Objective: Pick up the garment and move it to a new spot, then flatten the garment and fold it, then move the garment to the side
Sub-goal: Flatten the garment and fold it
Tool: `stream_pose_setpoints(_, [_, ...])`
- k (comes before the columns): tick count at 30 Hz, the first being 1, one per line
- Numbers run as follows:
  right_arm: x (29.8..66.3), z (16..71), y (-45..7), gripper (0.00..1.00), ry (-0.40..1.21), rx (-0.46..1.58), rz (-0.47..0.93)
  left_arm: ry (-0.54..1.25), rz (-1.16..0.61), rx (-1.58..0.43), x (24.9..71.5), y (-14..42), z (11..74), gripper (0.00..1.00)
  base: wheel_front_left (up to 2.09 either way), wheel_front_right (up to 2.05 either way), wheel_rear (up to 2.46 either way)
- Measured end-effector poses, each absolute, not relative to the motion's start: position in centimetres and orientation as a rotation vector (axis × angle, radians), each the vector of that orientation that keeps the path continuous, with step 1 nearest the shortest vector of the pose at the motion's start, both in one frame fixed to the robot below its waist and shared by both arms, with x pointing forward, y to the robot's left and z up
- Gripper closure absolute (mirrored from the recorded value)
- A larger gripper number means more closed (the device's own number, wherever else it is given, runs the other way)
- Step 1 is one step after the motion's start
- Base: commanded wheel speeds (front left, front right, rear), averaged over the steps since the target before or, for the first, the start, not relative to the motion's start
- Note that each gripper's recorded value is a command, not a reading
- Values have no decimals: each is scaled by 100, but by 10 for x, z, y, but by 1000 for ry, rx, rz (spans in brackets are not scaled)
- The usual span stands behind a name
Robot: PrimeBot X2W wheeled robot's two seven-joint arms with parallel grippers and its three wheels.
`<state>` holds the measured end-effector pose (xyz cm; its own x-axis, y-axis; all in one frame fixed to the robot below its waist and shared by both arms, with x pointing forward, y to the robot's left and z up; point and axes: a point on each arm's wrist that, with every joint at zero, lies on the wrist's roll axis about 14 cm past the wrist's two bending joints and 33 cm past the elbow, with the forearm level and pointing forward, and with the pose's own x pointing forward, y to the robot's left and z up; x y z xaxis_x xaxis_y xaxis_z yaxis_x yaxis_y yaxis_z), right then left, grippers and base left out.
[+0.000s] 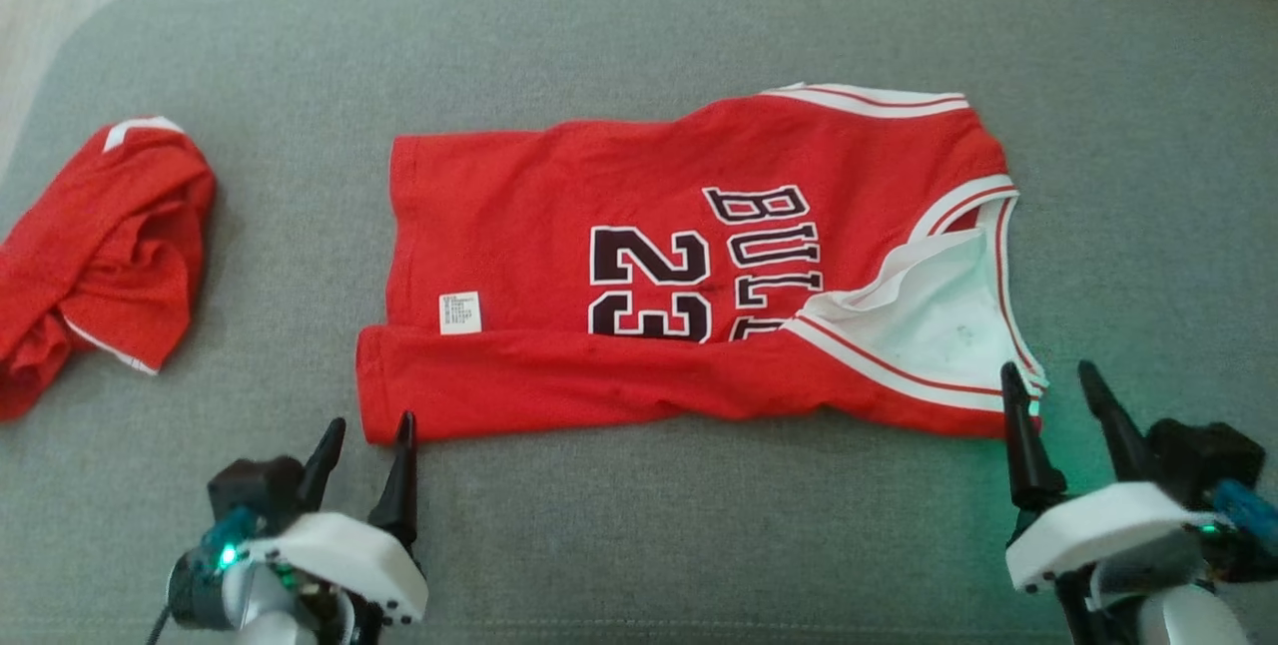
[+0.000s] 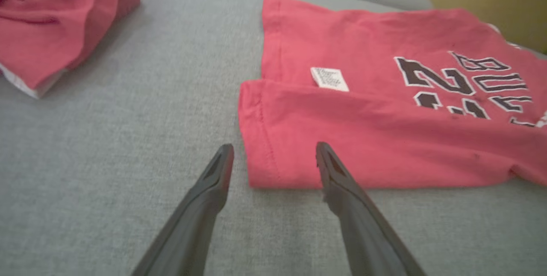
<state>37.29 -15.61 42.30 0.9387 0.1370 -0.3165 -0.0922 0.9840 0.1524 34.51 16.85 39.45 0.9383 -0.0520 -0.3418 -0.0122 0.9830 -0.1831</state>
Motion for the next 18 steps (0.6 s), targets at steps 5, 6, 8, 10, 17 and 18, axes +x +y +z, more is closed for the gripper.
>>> stream_pose_setpoints(5, [373, 386, -158, 0, 490, 137, 105, 442, -15, -229, 353, 170, 372, 0, 0, 0, 0])
stream_pose_setpoints(6, [373, 380, -158, 0, 517, 138, 103, 457, -15, -243, 354, 170, 368, 0, 0, 0, 0])
stream_pose_setpoints(8, [372, 370, -158, 0, 565, 141, 102, 475, -19, -263, 356, 169, 363, 0, 0, 0, 0])
stream_pose_setpoints(10, [370, 361, -157, 0, 609, 156, 102, 484, -22, -281, 359, 169, 360, 0, 0, 0, 0])
stream_pose_setpoints(17, [371, 355, -154, 67, 662, 203, 101, 505, -44, -307, 365, 167, 356, 100, 0, 0, 0])
stream_pose_setpoints(18, [371, 354, -154, 100, 668, 203, 101, 506, -49, -310, 366, 165, 356, 100, 0, 0, 0])
